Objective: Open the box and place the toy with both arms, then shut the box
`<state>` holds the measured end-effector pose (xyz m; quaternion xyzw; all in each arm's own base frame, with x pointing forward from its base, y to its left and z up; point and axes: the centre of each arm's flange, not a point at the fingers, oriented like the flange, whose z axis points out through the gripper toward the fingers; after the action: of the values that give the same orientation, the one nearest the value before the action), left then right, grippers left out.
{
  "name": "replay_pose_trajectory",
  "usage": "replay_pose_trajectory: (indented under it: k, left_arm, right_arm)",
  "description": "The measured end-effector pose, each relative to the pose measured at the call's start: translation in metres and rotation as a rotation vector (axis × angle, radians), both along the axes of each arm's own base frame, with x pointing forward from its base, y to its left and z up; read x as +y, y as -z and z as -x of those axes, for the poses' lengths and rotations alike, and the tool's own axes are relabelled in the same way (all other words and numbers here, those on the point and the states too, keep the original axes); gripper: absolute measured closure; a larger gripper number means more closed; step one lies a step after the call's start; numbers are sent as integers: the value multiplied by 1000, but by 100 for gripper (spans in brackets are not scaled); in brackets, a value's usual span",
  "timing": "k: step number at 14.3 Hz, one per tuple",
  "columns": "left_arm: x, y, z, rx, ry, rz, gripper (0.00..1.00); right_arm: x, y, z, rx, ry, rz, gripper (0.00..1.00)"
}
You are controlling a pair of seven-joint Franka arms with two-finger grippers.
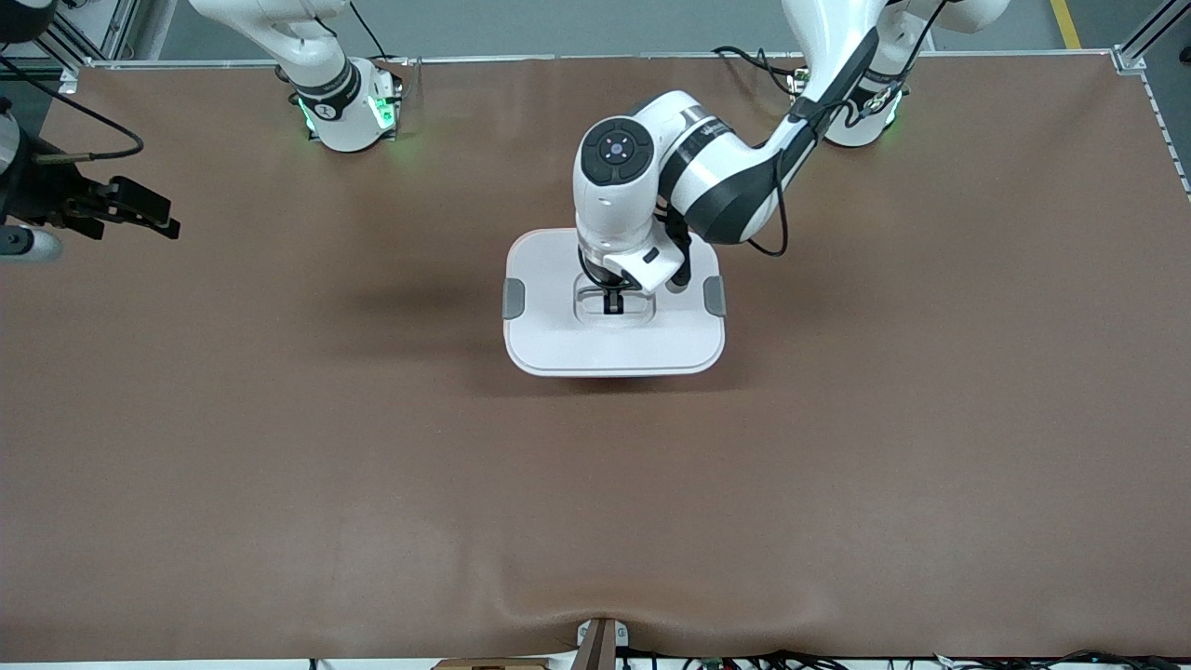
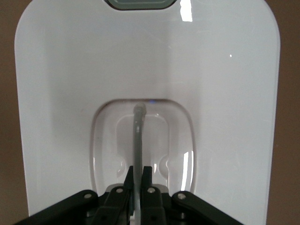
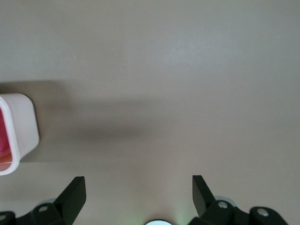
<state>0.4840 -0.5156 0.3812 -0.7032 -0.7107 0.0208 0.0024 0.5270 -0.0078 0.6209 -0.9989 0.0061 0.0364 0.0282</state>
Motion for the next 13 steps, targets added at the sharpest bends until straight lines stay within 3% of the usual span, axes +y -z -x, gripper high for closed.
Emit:
replay_pose_trajectory:
  k: [3, 13]
  left_arm:
    - [-8, 11, 7, 8, -7, -3, 93]
    - [-8, 34, 21, 36, 3, -44, 93]
  right_arm:
    - [2, -18, 6, 12, -50, -9, 0]
    - [2, -7, 2, 34, -69, -12, 0]
